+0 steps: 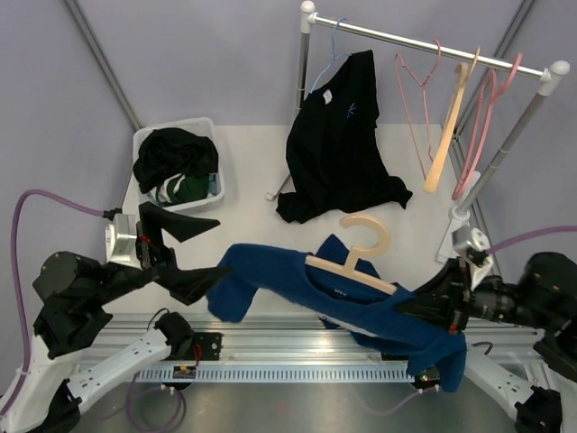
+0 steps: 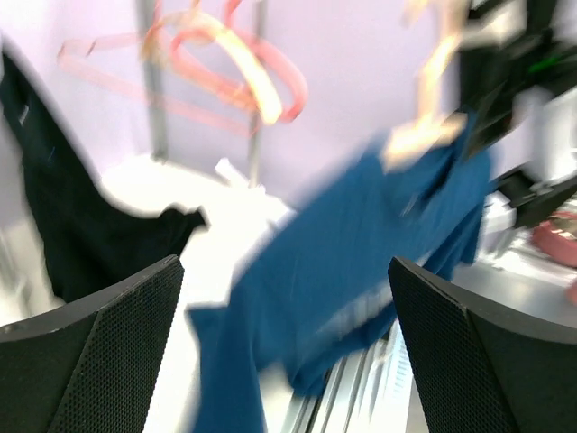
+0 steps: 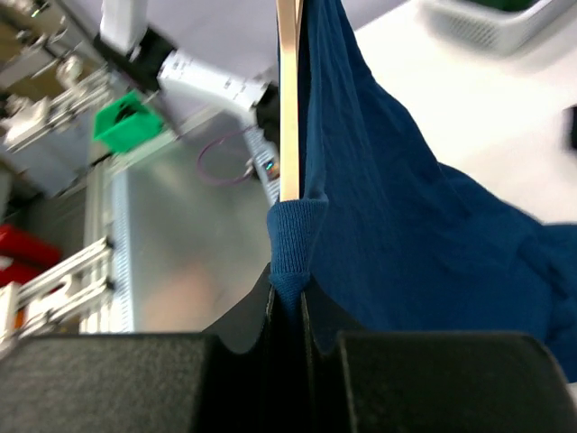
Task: Remove the t-shirt from the hanger
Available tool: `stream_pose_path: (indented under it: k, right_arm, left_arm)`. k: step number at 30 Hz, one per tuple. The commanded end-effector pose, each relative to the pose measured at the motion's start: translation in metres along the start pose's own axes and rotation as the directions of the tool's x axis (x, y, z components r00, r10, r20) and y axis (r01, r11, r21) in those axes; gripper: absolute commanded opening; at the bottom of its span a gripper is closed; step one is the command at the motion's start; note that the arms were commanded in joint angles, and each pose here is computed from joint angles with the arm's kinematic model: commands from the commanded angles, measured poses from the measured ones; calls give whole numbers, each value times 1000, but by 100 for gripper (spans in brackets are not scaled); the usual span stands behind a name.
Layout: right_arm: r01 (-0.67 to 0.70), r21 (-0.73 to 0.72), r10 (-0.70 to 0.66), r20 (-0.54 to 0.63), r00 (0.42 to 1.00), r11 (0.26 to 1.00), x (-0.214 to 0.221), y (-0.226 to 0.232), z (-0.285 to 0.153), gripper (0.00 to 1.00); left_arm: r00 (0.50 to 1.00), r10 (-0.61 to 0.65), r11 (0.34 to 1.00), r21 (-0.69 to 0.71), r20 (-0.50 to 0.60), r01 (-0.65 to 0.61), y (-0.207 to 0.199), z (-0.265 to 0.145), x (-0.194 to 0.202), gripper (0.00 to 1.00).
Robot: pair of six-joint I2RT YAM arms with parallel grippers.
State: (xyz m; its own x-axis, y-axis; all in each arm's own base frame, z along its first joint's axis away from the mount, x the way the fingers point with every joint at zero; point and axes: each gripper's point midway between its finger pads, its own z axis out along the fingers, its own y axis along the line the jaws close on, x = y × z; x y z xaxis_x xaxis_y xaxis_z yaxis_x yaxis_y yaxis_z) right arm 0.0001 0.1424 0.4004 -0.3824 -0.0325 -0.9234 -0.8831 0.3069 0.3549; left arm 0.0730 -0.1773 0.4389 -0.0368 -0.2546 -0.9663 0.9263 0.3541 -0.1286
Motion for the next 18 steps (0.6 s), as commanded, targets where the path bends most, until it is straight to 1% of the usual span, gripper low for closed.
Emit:
stream_pose_path:
  k: [1, 2, 3, 5, 6, 7, 9, 11, 15, 16, 17, 18]
  right_arm:
    - [39, -206, -35, 26, 999, 978, -8, 23, 14, 0]
    - [32, -205, -30, 15, 999, 978, -6, 19, 19, 0]
    - [29, -200, -28, 8, 1000, 979, -5, 15, 22, 0]
    - [11, -219, -12, -6, 1000, 976, -4, 10, 32, 0]
    - [36, -237, -32, 20, 999, 971, -11, 12, 35, 0]
    - [31, -247, -27, 19, 999, 969, -10, 9, 40, 0]
    - [53, -272, -40, 54, 998, 961, -21, 10, 46, 0]
    - [46, -281, -35, 46, 998, 959, -25, 6, 55, 0]
    - [33, -296, -24, 32, 999, 955, -35, -4, 73, 0]
    - [21, -298, -14, 23, 1000, 954, -36, -7, 78, 0]
    - [12, -307, -7, 19, 1000, 952, -36, -7, 80, 0]
    - [22, -314, -13, 32, 999, 949, -38, -9, 83, 0]
  left_arm:
    - [1000, -9, 979, 206, 11, 6, -31, 17, -15, 99]
    - [999, -36, 969, 245, 37, 26, -38, 21, -25, 98]
    - [998, -55, 960, 275, 35, 43, -43, 24, -27, 98]
    - [994, -105, 935, 341, 8, 96, -51, 35, -30, 96]
    - [992, -123, 929, 353, -3, 116, -52, 39, -30, 95]
    - [991, -131, 919, 373, -9, 125, -53, 43, -30, 95]
    - [984, -169, 913, 366, -57, 178, -47, 57, -19, 95]
    - [977, -193, 913, 347, -92, 213, -39, 69, -7, 95]
    - [972, -208, 902, 362, -110, 234, -36, 83, -1, 95]
    - [973, -211, 898, 374, -96, 232, -37, 85, -6, 95]
    - [971, -218, 893, 381, -100, 239, -36, 89, -5, 94]
    - [971, -216, 881, 408, -106, 241, -40, 89, -5, 88]
